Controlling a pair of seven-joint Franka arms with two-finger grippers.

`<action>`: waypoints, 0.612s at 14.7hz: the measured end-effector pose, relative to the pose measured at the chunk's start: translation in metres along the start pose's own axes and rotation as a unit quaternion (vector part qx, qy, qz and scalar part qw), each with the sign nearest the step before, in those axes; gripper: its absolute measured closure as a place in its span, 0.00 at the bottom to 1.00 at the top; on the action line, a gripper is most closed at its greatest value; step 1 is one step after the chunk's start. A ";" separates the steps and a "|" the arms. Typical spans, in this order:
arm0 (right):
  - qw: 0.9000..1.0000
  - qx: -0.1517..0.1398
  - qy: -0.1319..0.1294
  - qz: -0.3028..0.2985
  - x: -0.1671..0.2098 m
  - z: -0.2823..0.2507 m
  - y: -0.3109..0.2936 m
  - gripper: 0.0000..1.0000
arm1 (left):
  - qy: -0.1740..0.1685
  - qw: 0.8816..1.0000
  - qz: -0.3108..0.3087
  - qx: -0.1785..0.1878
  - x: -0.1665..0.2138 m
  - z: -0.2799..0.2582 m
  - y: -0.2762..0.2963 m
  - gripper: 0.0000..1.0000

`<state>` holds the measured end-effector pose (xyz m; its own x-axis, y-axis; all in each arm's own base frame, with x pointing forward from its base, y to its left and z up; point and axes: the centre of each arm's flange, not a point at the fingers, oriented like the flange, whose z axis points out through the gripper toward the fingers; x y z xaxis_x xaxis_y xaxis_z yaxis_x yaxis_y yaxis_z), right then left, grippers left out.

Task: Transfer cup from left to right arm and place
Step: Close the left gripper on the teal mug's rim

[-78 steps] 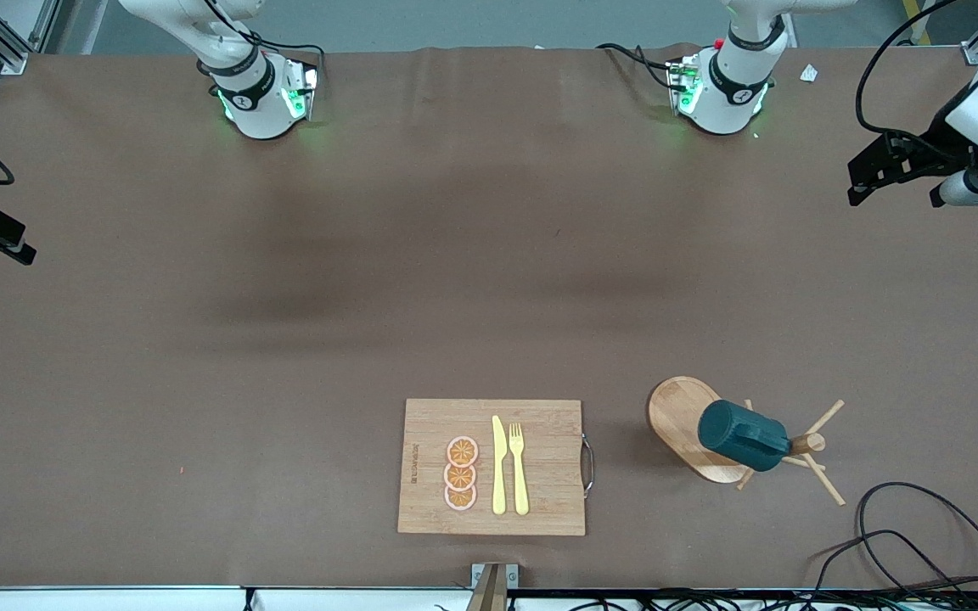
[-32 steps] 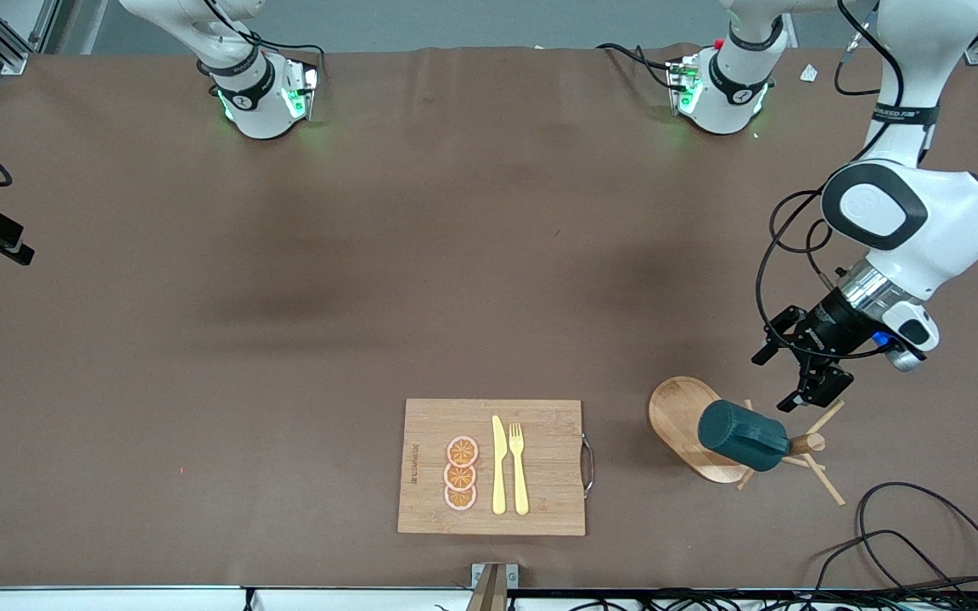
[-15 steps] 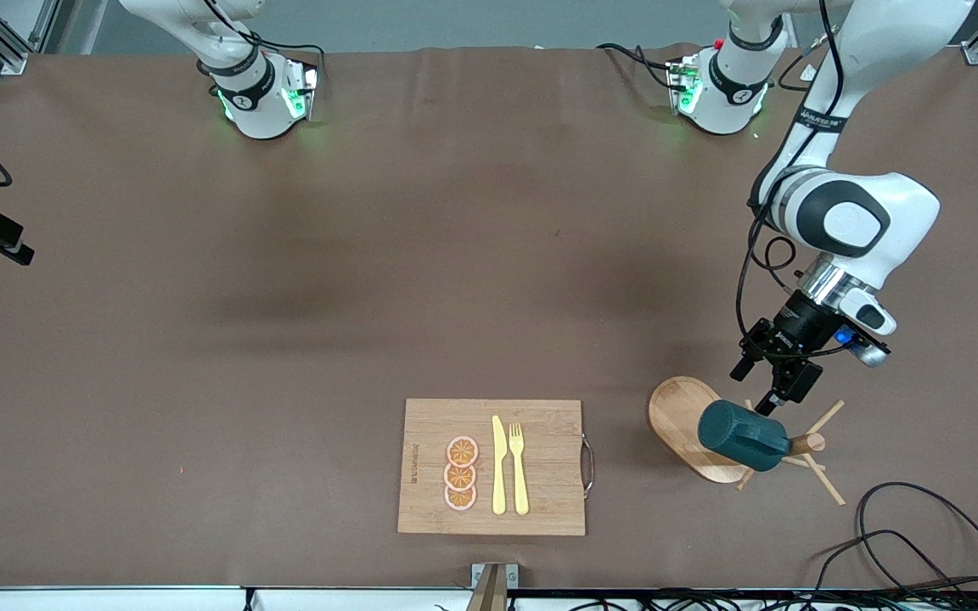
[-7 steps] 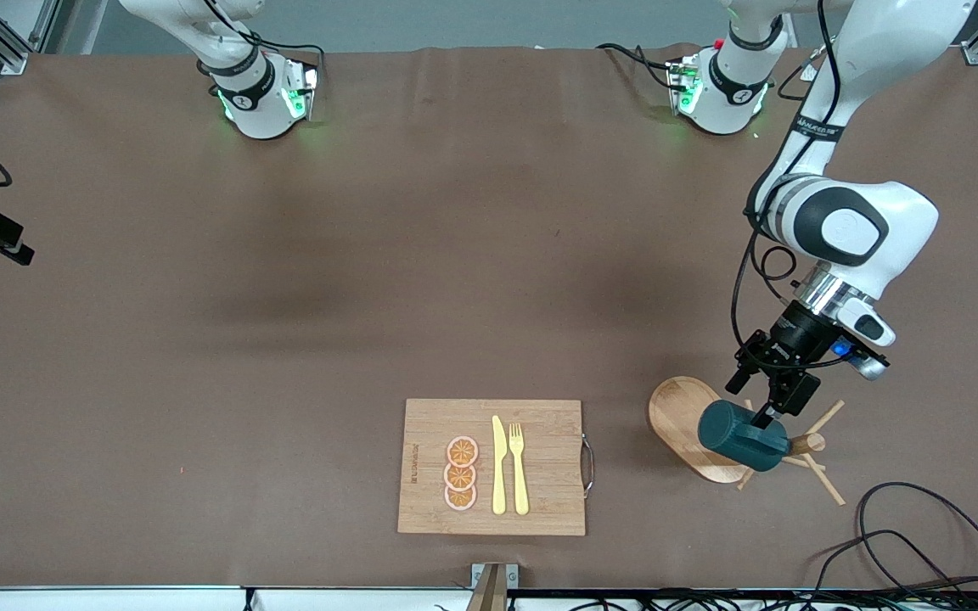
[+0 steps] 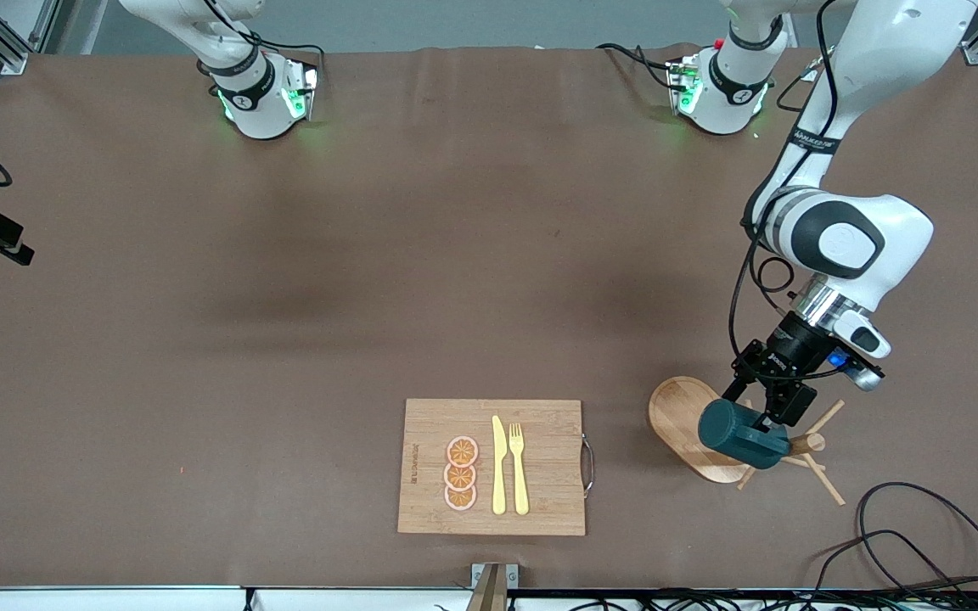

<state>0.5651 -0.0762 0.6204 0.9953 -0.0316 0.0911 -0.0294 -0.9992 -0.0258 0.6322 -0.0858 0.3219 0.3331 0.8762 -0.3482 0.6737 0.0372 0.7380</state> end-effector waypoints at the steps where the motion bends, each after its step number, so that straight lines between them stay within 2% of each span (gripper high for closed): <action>1: 1.000 0.000 0.000 0.000 0.000 0.000 0.000 0.00 | 0.000 1.000 0.000 -0.001 0.000 0.001 0.001 0.00; 9: 1.000 0.000 0.000 0.000 0.000 0.000 0.000 0.00 | -0.002 1.000 -0.001 -0.008 0.000 0.002 0.007 0.00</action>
<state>0.5651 -0.0762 0.6204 0.9953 -0.0316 0.0914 -0.0294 -0.9992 -0.0257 0.6387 -0.0869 0.3262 0.3334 0.8745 -0.3523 0.6639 0.0475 0.7463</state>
